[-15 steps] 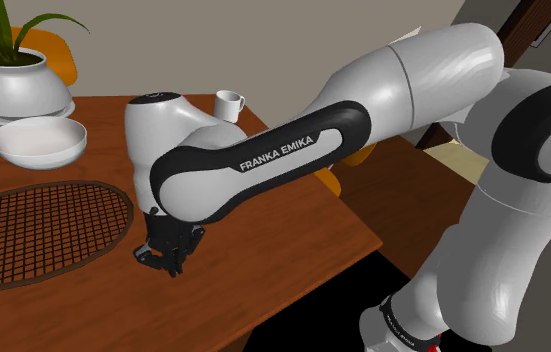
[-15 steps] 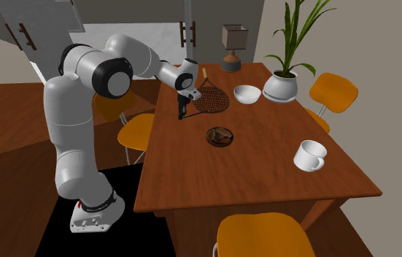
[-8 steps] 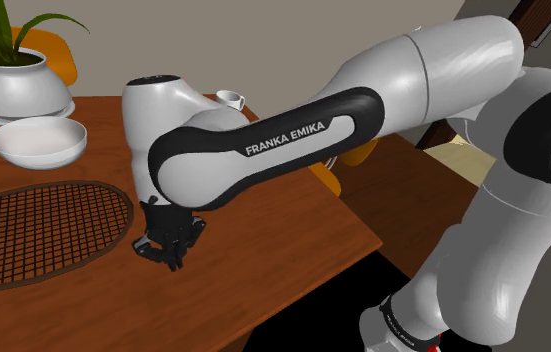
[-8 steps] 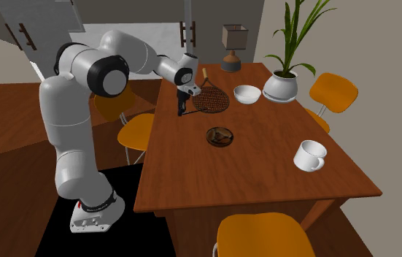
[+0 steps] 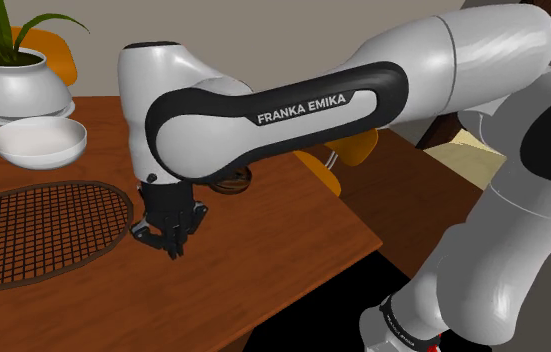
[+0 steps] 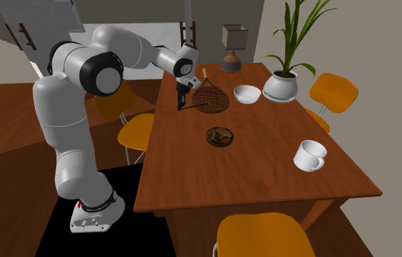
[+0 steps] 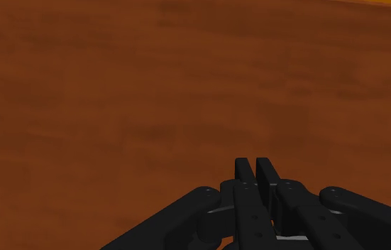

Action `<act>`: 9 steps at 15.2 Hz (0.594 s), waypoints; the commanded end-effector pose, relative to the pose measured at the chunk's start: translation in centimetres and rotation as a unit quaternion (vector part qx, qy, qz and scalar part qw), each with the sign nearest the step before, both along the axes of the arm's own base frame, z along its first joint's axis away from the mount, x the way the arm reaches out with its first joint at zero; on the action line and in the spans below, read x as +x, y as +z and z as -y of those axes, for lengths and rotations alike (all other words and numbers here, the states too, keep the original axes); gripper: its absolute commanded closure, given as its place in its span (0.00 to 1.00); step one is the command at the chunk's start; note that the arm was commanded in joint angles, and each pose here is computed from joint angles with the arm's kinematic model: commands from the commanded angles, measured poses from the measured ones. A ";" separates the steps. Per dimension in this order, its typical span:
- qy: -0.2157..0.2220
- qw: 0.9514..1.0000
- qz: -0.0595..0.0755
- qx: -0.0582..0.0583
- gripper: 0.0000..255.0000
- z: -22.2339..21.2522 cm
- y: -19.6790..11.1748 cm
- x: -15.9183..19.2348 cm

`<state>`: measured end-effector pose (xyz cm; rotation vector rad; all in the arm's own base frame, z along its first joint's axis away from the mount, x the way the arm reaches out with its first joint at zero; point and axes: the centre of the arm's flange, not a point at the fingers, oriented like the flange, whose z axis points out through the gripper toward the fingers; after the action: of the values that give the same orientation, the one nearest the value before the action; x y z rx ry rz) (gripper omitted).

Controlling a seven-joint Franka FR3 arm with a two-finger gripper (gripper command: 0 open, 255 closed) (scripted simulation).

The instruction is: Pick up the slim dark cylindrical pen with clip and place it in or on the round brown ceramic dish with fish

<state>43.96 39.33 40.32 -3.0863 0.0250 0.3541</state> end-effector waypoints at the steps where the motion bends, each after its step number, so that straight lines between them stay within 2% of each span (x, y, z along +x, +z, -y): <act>1: 0.000 1.000 0.000 0.000 1.00 -0.1 1.1 -0.1; 9: 0.000 1.000 0.000 0.000 1.00 -0.1 5.3 -0.1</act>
<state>43.98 39.37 45.08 -3.0863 0.0250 0.3542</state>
